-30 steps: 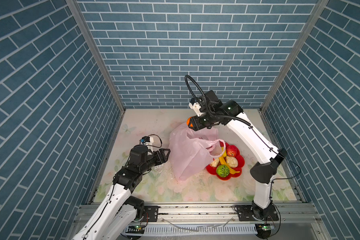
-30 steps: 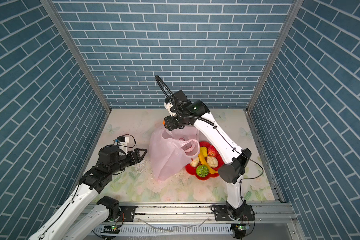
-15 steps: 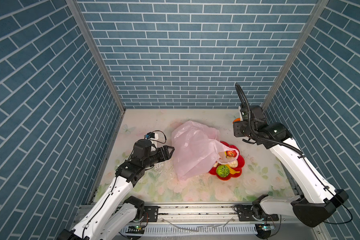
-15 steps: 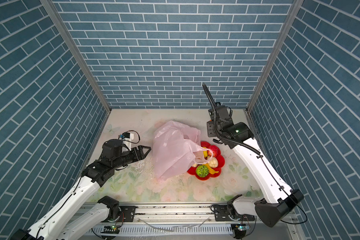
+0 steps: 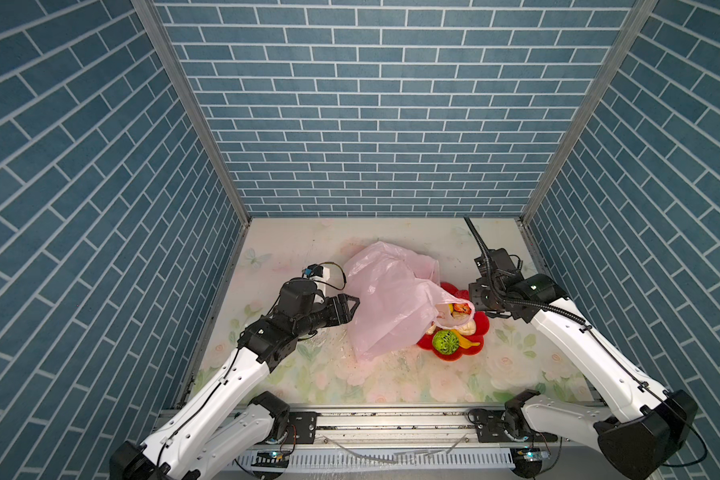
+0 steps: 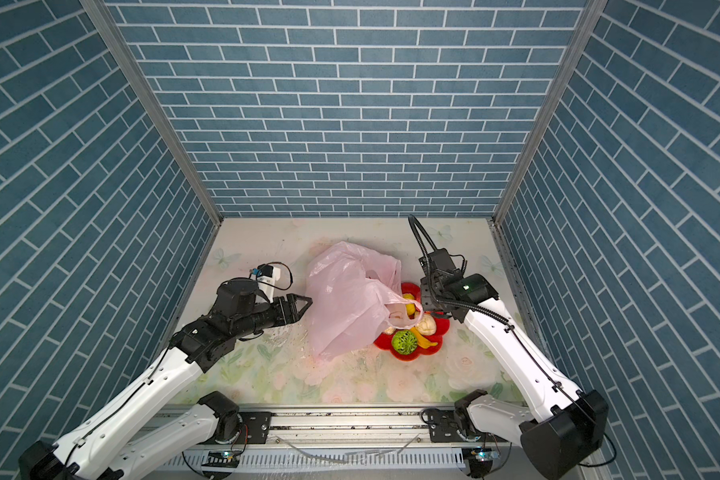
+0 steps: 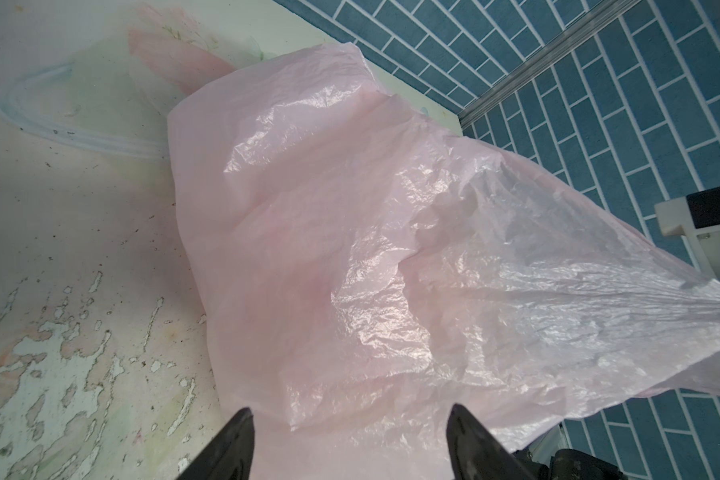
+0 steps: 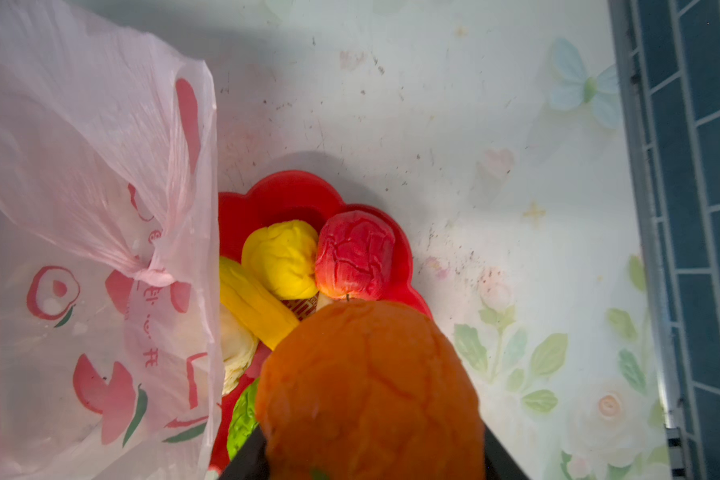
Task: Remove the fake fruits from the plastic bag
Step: 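Lower the orange fruit onto the red plate and open the right gripper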
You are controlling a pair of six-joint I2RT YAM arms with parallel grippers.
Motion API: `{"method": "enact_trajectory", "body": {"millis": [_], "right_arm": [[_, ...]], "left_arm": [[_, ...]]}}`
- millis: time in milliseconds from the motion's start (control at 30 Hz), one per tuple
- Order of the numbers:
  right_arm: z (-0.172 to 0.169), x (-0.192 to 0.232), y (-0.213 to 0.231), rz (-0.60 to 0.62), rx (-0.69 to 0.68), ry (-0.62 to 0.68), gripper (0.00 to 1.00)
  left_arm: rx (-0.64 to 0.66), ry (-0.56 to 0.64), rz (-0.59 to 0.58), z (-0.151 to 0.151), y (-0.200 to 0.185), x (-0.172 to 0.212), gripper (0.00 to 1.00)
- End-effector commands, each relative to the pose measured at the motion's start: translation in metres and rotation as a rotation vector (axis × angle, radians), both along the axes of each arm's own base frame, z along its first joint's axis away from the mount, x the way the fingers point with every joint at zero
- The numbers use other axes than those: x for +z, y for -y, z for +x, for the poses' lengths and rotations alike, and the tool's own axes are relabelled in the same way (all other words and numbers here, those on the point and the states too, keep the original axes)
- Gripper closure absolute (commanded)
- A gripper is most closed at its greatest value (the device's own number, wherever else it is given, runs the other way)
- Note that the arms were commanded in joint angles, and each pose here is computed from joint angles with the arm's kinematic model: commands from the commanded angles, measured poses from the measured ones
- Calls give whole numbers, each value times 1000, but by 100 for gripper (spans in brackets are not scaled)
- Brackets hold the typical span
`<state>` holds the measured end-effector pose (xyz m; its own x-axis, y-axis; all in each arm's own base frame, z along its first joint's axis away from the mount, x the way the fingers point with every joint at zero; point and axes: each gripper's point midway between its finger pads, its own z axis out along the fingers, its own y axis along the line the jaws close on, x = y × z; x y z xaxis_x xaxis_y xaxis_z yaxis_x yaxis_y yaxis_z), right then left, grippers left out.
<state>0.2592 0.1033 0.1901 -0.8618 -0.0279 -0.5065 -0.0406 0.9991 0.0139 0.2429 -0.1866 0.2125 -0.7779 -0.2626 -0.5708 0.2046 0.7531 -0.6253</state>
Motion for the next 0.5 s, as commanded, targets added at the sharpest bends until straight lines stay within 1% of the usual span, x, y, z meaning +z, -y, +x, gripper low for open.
{"method": "enact_trajectory", "body": {"millis": [0, 133, 233, 467], "right_arm": [[-8, -26, -19, 118, -2, -74, 93], [-7, -44, -28, 147, 4, -110, 91], [-5, -53, -33, 154, 8, -130, 88], [-6, -76, -38, 171, 5, -175, 76]], "left_arm": [[17, 3, 7, -1, -2, 1, 26], [12, -1, 9, -4, -2, 0, 26], [9, -5, 9, -6, -2, 0, 26], [-12, -14, 17, -21, 3, -3, 26]]}}
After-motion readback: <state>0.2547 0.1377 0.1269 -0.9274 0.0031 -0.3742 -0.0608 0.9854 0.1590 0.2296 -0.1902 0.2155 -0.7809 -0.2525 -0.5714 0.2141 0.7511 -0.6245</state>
